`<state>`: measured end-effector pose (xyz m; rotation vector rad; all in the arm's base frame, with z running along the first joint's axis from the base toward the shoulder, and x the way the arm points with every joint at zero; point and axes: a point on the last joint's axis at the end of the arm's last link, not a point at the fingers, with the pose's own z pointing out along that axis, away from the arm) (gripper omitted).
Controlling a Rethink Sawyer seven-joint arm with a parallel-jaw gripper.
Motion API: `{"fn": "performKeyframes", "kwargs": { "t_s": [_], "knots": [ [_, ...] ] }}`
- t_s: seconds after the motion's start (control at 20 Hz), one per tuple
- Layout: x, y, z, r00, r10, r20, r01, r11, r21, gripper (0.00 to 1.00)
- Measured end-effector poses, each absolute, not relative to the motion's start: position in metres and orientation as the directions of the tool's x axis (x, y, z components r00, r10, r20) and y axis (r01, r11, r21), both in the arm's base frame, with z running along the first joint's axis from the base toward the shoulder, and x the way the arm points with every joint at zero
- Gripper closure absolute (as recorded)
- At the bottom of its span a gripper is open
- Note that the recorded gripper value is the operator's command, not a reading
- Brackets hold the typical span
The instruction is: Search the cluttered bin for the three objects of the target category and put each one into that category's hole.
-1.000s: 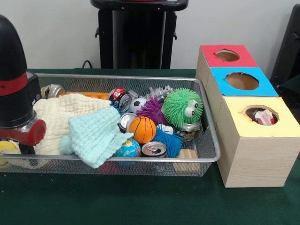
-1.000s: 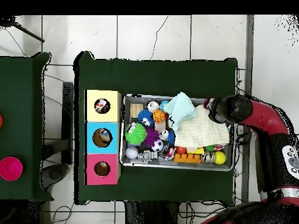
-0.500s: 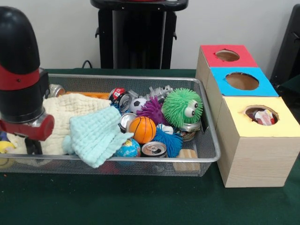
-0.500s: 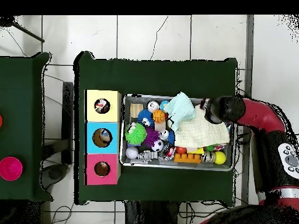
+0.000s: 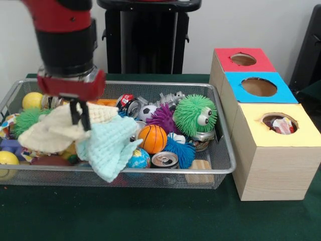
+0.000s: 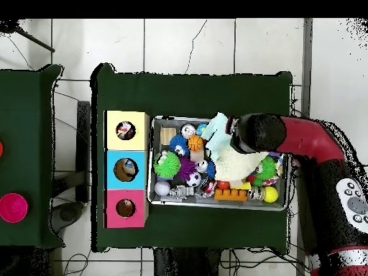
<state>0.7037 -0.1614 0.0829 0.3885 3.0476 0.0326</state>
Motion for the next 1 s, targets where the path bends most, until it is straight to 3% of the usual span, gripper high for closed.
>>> {"fn": "performKeyframes", "kwargs": {
  "t_s": [0.1,0.45,1.0],
  "knots": [
    [0.706,-0.132,0.118,-0.966,0.248,-0.067,0.246,0.969,0.031,1.00],
    [0.700,-0.074,0.188,-0.953,0.295,-0.069,0.294,0.956,0.017,1.00],
    [0.670,0.004,0.268,-0.895,0.445,0.020,0.445,0.895,-0.015,1.00]
  ]
}}
